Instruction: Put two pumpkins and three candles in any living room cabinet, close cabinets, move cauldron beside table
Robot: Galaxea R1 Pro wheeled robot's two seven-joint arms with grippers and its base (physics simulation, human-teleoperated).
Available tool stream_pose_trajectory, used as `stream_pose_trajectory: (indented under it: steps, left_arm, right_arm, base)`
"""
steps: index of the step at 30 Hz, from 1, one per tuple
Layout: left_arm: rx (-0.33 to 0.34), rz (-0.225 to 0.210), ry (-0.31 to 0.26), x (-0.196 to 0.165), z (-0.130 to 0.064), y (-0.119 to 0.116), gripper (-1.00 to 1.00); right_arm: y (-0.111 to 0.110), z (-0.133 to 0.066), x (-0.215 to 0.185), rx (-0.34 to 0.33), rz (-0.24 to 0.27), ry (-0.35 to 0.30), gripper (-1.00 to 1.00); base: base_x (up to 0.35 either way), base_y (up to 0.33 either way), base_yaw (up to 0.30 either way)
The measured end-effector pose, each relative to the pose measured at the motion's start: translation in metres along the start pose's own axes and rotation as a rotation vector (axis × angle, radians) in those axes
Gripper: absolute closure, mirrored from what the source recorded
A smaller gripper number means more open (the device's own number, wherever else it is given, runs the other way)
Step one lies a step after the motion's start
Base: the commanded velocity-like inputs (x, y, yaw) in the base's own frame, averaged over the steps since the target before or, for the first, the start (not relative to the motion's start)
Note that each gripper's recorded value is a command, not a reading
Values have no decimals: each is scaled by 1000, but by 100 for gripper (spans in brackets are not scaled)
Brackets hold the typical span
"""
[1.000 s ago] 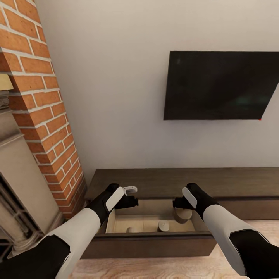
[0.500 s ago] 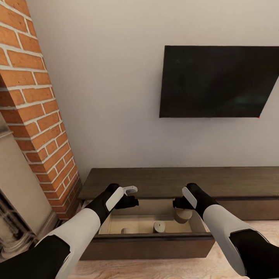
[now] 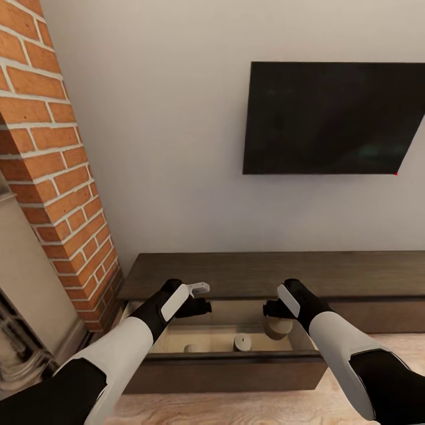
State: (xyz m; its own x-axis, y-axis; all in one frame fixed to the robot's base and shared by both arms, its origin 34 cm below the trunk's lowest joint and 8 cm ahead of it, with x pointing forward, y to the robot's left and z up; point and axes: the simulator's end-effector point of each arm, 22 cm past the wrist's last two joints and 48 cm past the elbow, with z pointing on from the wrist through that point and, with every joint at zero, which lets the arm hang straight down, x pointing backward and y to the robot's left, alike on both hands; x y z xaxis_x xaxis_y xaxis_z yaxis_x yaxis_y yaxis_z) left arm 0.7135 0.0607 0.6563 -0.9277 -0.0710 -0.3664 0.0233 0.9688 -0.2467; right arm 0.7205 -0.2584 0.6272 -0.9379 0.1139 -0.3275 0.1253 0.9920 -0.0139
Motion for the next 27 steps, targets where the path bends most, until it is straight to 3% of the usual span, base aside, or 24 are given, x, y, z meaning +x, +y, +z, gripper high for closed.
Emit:
stream_pose_trajectory:
  steps: [9, 14, 19, 27]
  left_arm:
    - [4, 12, -10, 4, 15, 1, -100]
    - [28, 24, -53, -12, 5, -11, -100]
    - [35, 28, -56, -13, 4, -13, -100]
    - [28, 44, -55, -12, 4, -14, -100]
  right_arm:
    - [2, 19, 6, -7, 0, -7, 100]
    - [1, 20, 6, -5, -2, -8, 100]
    - [-4, 20, 6, 4, -1, -7, 100]
    - [-15, 20, 5, 16, 8, -8, 100]
  base:
    - [0, 0, 60]
    - [0, 0, 14]
    - [28, 0, 2]
    - [230, -60, 0]
